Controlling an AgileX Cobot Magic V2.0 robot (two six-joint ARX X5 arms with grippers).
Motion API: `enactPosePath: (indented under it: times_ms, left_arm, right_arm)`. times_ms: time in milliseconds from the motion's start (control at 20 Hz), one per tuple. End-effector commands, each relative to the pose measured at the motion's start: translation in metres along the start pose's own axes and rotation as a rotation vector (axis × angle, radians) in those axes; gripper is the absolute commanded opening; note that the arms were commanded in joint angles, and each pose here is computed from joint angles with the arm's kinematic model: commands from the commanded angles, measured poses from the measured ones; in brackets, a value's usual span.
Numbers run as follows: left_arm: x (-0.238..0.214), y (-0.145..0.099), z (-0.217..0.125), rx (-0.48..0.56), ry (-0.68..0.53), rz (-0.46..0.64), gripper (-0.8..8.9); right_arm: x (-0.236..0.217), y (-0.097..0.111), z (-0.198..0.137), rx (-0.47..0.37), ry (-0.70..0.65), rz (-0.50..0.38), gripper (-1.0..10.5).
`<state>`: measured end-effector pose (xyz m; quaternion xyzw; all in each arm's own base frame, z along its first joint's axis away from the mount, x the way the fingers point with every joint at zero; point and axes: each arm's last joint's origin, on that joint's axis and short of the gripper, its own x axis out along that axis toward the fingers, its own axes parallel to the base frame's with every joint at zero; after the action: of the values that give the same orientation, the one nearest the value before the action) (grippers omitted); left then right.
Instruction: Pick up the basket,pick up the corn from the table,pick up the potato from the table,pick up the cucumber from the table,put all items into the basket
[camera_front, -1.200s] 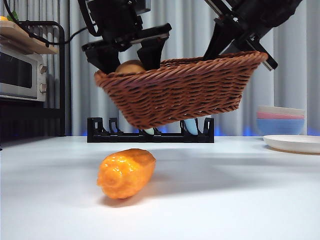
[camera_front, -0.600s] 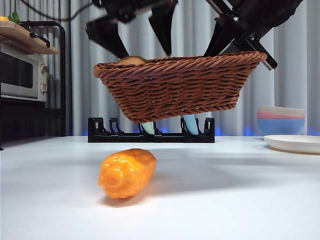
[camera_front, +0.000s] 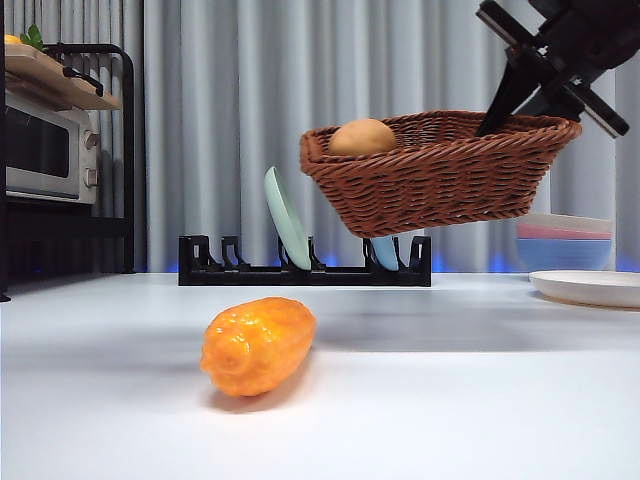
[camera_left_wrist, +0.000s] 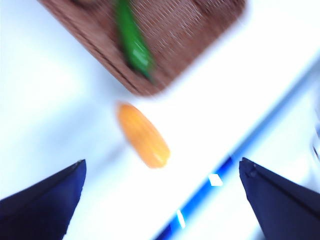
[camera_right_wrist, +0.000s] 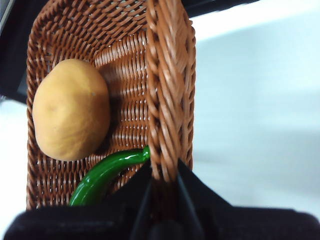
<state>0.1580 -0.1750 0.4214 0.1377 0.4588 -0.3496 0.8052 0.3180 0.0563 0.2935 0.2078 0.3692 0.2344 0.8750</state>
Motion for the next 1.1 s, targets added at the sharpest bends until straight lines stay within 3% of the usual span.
enactPosePath:
  times_ms: [50, 300, 550, 950, 1000, 1100]
  left_arm:
    - [0.031, -0.017, -0.010, -0.004, 0.081, -0.022, 5.33]
    - [0.122, -0.019, -0.042, -0.139, 0.094, 0.021, 5.34]
    - [0.183, 0.010, -0.061, -0.300, 0.066, 0.055, 5.34]
    - [0.241, 0.034, -0.062, -0.354, 0.146, 0.103, 5.27]
    - [0.243, 0.034, -0.062, -0.352, 0.146, 0.104, 4.80]
    - [0.243, 0.034, -0.061, -0.305, 0.136, 0.104, 1.06]
  right_arm:
    - [-0.005, -0.005, 0.007, 0.016, -0.017, 0.049, -0.1]
    - [-0.006, -0.007, 0.008, 0.019, -0.022, 0.059, -0.1]
    - [-0.006, -0.007, 0.009, 0.013, -0.025, 0.060, -0.1]
    - [-0.006, -0.007, 0.009, 0.014, -0.025, 0.059, -0.1]
    - [-0.007, -0.007, 0.009, 0.014, -0.025, 0.060, -0.1]
    - [-0.006, -0.007, 0.009, 0.014, -0.025, 0.059, -0.1]
